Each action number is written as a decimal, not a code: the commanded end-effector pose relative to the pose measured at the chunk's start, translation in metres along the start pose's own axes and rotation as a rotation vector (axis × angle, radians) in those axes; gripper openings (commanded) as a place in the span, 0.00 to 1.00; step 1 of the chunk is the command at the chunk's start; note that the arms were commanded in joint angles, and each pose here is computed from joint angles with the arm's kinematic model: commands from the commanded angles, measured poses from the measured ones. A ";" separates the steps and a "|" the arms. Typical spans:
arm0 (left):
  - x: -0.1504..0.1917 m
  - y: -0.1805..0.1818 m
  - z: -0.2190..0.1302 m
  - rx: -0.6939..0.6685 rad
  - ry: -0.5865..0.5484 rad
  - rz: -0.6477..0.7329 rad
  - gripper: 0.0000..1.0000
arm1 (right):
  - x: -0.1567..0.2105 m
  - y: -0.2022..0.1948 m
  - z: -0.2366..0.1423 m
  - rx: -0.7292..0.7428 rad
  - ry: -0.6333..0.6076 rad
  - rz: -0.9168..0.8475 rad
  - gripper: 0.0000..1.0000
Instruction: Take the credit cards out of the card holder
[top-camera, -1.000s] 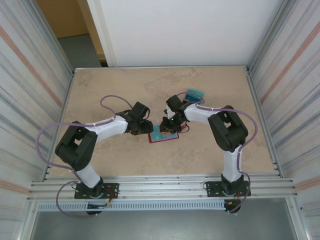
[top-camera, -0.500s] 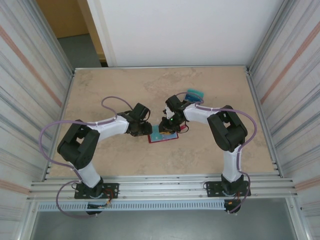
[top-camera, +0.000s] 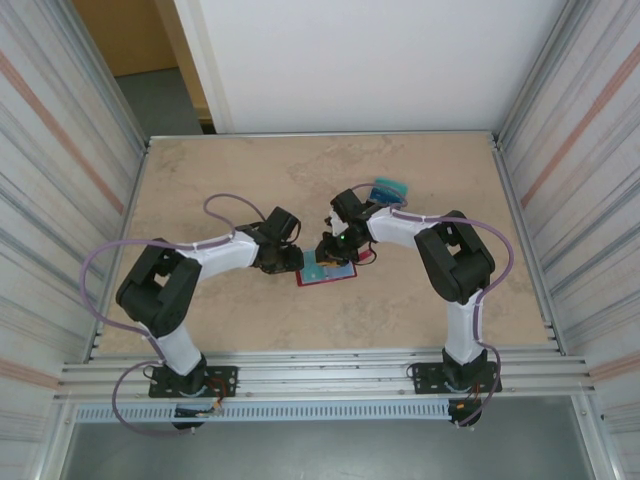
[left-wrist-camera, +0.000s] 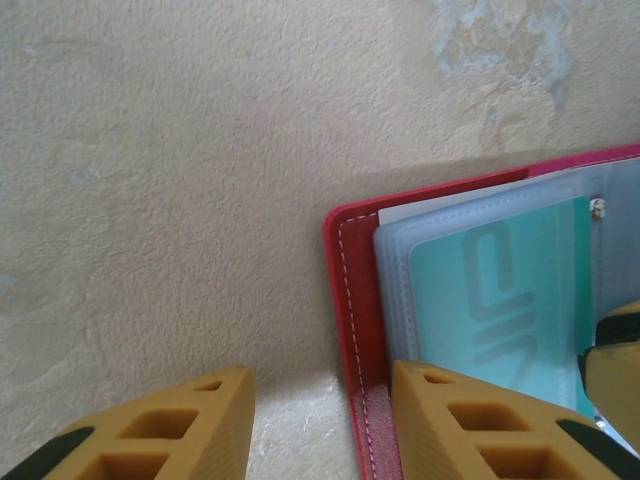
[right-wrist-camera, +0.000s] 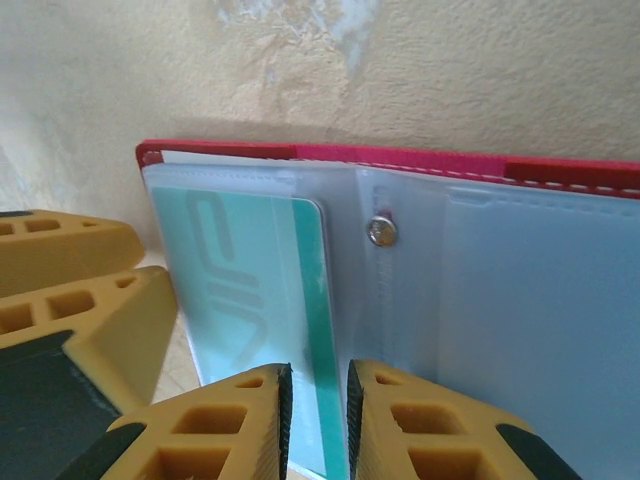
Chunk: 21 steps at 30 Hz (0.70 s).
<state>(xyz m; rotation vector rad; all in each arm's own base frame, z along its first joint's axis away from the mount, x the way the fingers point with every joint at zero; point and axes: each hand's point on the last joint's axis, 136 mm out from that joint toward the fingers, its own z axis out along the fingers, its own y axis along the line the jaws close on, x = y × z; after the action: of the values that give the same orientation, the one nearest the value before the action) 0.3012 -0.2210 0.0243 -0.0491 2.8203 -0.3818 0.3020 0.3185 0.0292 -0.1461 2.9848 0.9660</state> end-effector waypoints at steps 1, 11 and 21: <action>0.007 0.010 0.007 -0.040 0.028 -0.001 0.41 | 0.001 0.002 0.008 -0.018 0.024 0.017 0.24; 0.007 0.011 0.008 -0.047 0.032 0.001 0.41 | 0.003 0.000 0.013 -0.061 0.040 0.034 0.24; 0.010 0.014 0.011 -0.058 0.044 0.000 0.40 | -0.001 0.041 -0.011 -0.332 0.016 0.015 0.21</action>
<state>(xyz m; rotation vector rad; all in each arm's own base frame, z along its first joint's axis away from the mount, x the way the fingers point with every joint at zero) 0.3013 -0.2191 0.0224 -0.0522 2.8234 -0.3659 0.3026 0.3244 0.0273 -0.0561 2.9319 1.2445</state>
